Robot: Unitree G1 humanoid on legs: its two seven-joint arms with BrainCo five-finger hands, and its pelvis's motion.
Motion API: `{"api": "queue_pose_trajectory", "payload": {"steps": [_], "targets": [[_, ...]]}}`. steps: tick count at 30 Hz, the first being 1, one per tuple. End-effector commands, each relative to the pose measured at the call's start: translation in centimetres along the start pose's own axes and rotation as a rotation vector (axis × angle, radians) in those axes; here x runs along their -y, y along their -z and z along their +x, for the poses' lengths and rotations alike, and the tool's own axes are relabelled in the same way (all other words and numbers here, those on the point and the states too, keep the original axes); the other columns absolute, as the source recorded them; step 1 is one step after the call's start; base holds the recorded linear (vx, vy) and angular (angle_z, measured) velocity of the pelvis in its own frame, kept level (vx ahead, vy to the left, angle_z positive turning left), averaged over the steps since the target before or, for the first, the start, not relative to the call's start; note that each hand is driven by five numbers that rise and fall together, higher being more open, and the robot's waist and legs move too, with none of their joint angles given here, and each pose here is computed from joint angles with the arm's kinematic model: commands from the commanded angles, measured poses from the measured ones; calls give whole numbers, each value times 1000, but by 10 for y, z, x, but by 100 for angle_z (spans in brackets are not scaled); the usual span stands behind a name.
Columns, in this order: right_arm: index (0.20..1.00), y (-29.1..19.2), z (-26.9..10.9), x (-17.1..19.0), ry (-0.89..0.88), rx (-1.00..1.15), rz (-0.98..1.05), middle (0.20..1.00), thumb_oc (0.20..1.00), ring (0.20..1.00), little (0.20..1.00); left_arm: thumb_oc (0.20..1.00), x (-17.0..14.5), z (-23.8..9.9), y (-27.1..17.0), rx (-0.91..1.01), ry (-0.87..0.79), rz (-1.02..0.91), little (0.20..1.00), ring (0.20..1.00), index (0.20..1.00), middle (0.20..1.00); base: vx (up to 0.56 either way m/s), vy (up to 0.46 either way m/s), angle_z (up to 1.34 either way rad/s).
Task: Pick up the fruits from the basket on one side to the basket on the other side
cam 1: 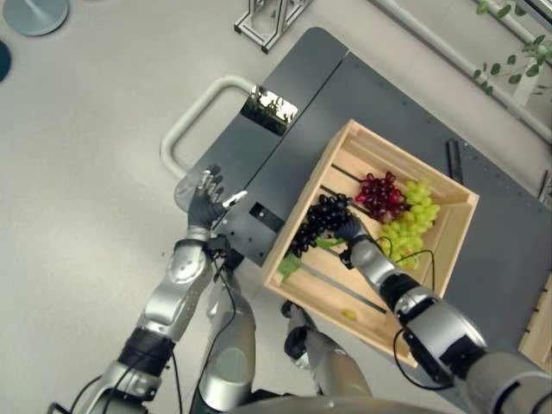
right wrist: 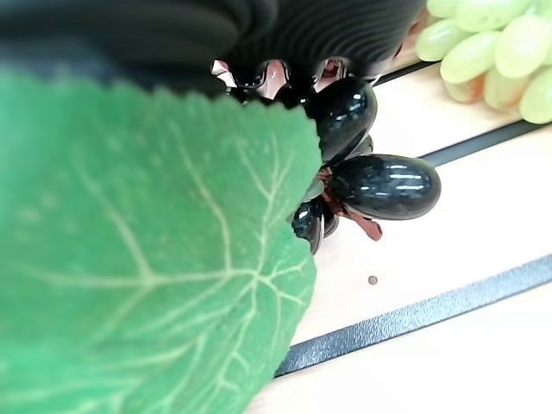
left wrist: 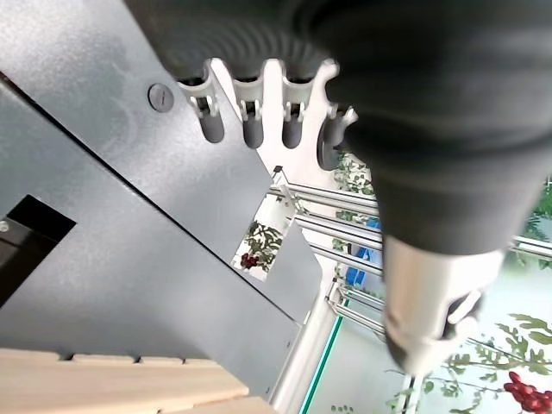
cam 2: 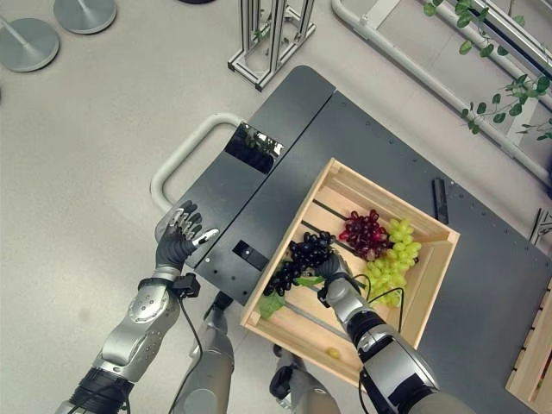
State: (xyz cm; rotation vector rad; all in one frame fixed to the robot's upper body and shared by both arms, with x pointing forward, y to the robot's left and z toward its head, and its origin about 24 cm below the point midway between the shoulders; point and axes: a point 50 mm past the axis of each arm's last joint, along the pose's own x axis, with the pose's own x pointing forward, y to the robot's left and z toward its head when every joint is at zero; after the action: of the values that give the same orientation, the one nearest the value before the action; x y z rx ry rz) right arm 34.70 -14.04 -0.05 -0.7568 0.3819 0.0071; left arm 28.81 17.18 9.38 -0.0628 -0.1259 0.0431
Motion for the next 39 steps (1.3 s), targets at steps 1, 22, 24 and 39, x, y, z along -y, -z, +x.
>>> {"api": "queue_pose_trajectory", "payload": {"steps": [1,22,24,39], "targets": [[1000,-13,-8,-30,-111,72,-155,1000,1000,1000,1000,1000,12,-5,-12,94,34,-62,1000,1000,1000,1000,0,0,0],[200,-19,-3,-27,-88,79,-403,200,200,200,200,1000,25,-1,-16,110,76,-89,1000,1000,1000,1000,0,2,0],[200,-16,-4,-28,-80,55,-293,200,200,200,200,1000,24,-1,-17,112,67,-92,1000,1000,1000,1000,0,0,0],[200,-9,-8,-31,-61,48,-178,200,200,200,200,1000,21,-2,-14,103,45,-80,1000,1000,1000,1000,0,0,0]]}}
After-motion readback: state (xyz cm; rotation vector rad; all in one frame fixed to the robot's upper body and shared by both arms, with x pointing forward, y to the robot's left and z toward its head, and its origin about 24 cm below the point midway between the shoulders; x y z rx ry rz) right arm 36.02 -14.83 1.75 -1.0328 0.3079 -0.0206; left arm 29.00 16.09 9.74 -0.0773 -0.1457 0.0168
